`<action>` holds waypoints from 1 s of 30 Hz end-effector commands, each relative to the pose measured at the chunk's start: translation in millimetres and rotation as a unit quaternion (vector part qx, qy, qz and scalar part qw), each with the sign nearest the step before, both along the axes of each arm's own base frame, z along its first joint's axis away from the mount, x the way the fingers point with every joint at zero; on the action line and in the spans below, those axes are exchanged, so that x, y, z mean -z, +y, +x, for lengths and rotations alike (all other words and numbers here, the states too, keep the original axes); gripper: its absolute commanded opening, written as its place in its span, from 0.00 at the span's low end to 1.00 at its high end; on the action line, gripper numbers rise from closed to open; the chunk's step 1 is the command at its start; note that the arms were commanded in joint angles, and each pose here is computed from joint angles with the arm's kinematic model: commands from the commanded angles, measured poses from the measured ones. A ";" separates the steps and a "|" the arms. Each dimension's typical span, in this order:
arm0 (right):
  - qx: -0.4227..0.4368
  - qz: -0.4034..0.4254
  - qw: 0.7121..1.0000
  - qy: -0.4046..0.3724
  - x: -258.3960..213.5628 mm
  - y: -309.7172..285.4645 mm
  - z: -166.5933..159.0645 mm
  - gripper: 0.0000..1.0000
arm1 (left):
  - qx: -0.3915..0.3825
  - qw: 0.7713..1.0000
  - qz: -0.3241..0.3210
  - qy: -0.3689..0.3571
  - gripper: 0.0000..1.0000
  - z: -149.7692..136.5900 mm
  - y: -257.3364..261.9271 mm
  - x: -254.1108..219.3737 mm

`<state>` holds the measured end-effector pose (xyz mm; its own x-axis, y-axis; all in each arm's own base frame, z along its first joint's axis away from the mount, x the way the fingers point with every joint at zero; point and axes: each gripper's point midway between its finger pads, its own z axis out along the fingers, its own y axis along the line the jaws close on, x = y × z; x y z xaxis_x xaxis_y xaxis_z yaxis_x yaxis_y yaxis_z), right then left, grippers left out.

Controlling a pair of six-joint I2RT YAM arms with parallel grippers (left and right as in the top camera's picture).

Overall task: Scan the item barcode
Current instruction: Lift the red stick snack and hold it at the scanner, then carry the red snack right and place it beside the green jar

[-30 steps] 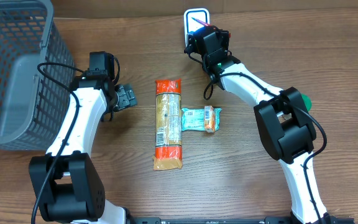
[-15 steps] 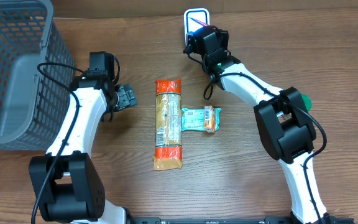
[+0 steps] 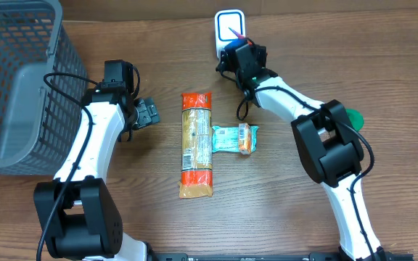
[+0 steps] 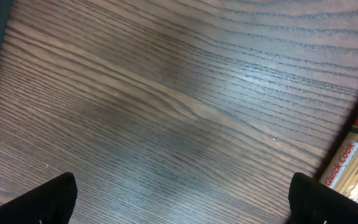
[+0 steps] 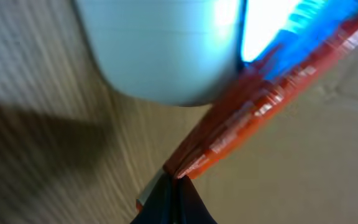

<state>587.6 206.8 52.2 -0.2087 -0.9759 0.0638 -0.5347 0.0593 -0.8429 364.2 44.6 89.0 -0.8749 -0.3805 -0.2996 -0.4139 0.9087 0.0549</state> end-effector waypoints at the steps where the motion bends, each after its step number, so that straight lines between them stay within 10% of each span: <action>1: 0.014 -0.004 1.000 -0.020 -0.3 -3.3 3.8 0.03 | 0.008 1.000 0.002 -0.015 1.00 3.9 -0.4 -10.5; 13: 0.044 0.010 0.993 -0.112 -55.3 -3.3 16.1 0.03 | 0.008 1.000 0.002 -0.015 1.00 3.9 -0.4 -10.5; 19: 0.097 0.142 0.965 -0.200 -148.9 -0.4 3.5 0.04 | 0.008 1.000 0.002 -0.015 1.00 3.9 -0.4 -10.5; 25: 0.213 0.329 0.901 -0.188 -222.1 -31.8 -59.8 0.03 | 0.008 1.000 0.002 -0.015 1.00 3.9 -0.4 -10.5; 30: 0.354 0.389 0.850 -0.018 -178.2 -65.9 -146.2 0.04 | 0.008 1.000 0.002 -0.015 1.00 3.9 -0.4 -10.5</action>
